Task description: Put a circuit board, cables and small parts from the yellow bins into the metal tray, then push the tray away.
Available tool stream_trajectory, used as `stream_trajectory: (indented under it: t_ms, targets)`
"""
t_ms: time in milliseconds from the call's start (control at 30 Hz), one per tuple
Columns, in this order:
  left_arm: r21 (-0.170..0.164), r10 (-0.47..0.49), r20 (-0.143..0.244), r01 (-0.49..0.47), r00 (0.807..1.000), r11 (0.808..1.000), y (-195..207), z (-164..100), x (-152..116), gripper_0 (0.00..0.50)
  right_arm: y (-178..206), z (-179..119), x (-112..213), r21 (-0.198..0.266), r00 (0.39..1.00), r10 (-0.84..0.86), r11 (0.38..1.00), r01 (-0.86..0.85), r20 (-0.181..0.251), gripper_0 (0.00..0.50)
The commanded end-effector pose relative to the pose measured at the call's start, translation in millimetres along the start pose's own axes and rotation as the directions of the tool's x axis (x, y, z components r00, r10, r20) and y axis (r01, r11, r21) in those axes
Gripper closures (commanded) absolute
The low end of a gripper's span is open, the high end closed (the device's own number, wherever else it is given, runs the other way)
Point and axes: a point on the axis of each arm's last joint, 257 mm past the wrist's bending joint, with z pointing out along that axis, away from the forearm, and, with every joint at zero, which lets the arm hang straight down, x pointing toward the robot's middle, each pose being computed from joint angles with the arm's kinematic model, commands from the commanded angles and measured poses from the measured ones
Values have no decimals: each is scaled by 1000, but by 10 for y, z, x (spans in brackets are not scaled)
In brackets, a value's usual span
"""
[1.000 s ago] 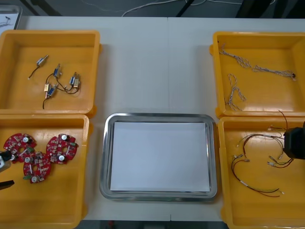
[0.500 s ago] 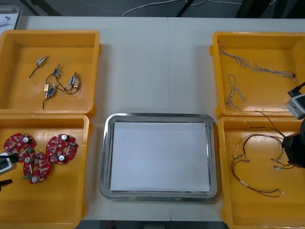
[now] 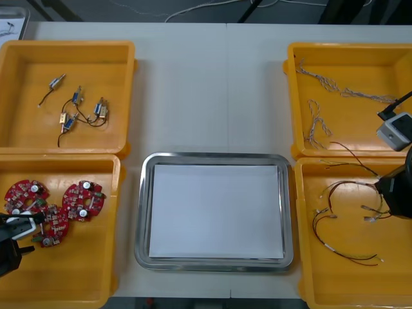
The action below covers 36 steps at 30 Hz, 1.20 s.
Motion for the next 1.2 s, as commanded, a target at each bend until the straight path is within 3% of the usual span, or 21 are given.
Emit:
stream_trajectory:
  t_ms: [33,367,733,1200]
  targets:
    - [-18,-51,-9,50,999,999,83,0,-19,49,-90,-247,-340,58,991,-109,993,105,81,500]
    - [-18,-57,11,57,998,998,65,13,-96,48,-142,-265,-296,73,992,-108,992,103,62,500]
    - [26,-82,38,81,996,996,-87,30,-170,48,-201,-270,-197,88,994,-103,991,100,27,500]
    - [37,-90,55,88,994,995,-128,52,-227,50,-226,-242,-115,95,997,-77,993,76,5,500]
